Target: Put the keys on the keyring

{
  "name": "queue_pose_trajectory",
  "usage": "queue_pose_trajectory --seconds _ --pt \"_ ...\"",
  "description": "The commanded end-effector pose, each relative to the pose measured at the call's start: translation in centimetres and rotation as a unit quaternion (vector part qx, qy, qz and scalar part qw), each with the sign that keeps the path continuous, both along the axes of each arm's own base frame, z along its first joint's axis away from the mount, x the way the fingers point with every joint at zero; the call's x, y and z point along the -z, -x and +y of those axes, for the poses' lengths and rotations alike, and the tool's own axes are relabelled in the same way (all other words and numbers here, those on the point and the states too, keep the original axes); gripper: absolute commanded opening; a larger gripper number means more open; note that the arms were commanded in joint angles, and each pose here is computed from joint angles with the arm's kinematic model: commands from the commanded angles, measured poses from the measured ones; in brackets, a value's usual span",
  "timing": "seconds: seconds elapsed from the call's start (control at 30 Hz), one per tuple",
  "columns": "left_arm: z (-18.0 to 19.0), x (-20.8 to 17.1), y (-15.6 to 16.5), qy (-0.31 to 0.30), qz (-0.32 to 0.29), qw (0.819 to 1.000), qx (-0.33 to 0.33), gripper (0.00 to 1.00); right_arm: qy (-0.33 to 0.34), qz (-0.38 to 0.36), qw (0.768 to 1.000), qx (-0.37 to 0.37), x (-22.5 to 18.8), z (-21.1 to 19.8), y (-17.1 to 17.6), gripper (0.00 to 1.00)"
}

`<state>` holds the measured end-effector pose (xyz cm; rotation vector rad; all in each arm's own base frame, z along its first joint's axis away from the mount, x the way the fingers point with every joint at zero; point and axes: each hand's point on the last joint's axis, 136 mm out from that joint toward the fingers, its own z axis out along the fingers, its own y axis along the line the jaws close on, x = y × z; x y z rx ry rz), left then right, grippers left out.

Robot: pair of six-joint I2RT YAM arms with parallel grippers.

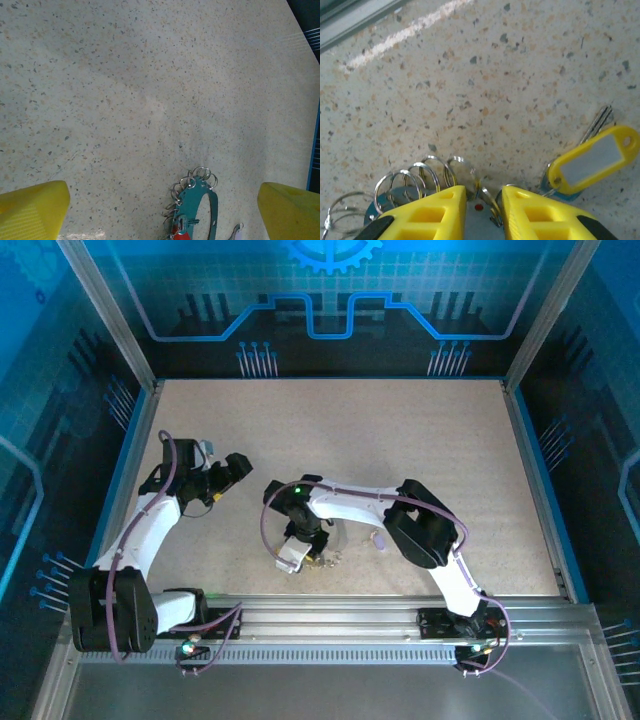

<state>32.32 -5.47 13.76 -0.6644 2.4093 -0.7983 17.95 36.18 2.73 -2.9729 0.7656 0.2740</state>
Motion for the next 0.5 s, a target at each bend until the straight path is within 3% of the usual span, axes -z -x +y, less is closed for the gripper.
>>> queue_pose_trajectory --seconds 0.0,0.47 --pt "-0.03 -0.66 -0.43 0.016 -0.006 1.0 -0.001 0.98 0.018 -0.002 1.0 0.01 -0.52 -0.81 -0.81 0.27" --pt "-0.13 -0.66 -0.42 0.019 -0.007 1.0 0.001 0.97 0.017 0.02 0.999 0.032 -0.03 -1.17 -0.39 0.27"
